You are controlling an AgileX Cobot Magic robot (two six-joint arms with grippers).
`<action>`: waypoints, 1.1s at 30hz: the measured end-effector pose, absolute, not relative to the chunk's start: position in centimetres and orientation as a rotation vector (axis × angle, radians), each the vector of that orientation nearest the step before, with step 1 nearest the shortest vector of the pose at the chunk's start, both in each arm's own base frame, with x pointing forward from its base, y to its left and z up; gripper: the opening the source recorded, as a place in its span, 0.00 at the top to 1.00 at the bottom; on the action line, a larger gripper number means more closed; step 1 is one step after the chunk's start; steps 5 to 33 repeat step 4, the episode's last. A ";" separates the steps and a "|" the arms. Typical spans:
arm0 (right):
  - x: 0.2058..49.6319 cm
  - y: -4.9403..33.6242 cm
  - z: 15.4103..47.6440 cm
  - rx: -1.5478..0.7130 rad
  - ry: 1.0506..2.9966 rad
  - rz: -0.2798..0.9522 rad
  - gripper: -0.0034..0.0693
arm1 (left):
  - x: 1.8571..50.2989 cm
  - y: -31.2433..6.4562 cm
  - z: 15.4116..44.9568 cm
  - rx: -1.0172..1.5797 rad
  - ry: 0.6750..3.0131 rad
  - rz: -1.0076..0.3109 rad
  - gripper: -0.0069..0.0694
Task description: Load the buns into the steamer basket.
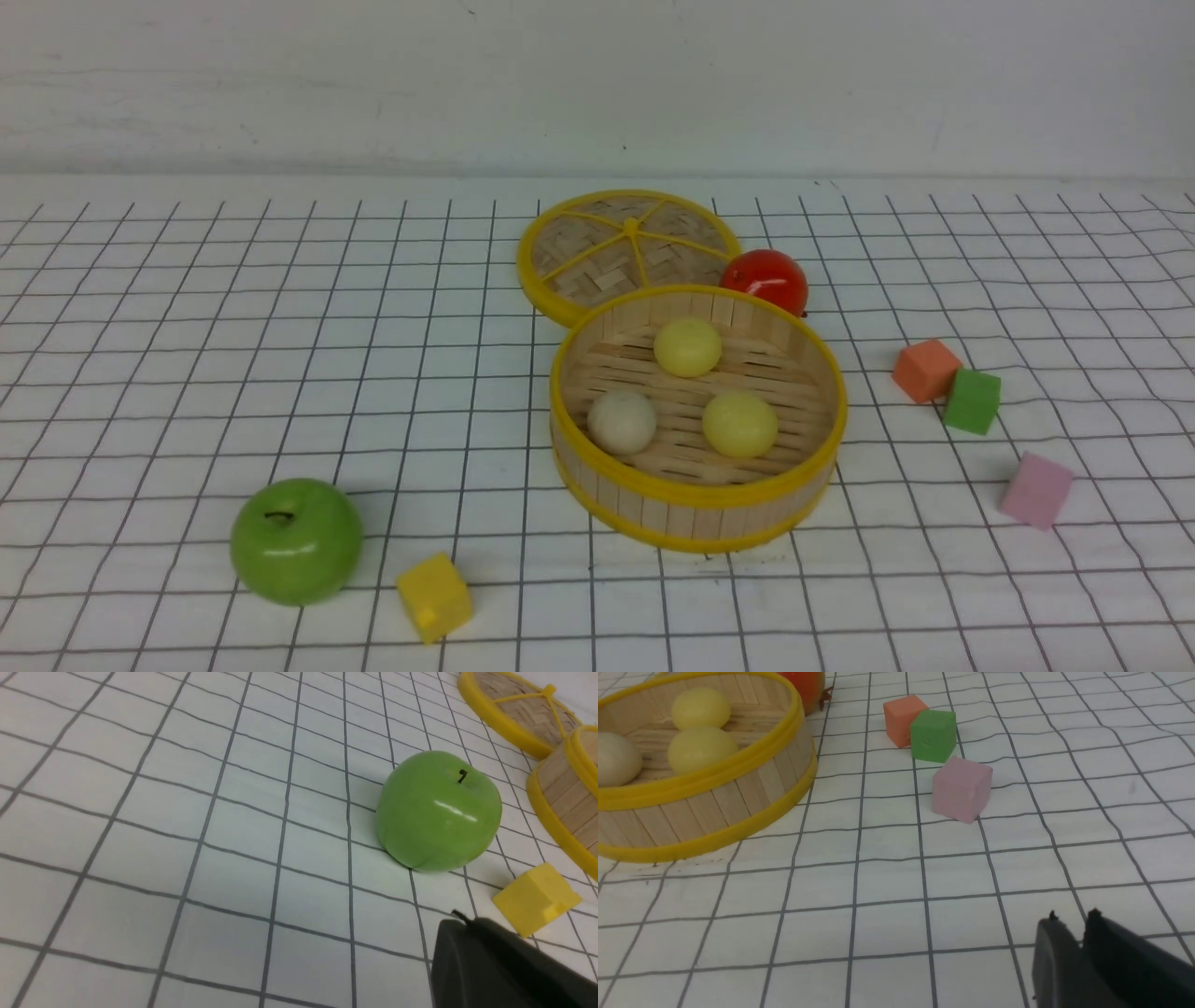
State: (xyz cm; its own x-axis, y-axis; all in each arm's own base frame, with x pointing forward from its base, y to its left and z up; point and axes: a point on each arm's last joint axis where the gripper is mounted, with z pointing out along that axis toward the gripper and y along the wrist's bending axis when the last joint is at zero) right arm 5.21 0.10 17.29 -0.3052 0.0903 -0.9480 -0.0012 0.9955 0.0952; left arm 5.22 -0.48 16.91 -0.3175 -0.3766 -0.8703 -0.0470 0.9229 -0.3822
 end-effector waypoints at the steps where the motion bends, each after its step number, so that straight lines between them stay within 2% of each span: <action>1: 5.2 0.1 17.3 0.064 1.879 0.091 0.83 | 5.2 -0.5 16.9 -0.311 1.875 -0.340 0.93; 33: 5.2 0.1 17.3 0.064 1.879 0.091 0.82 | 5.2 -0.5 16.9 -0.311 1.875 -0.340 0.92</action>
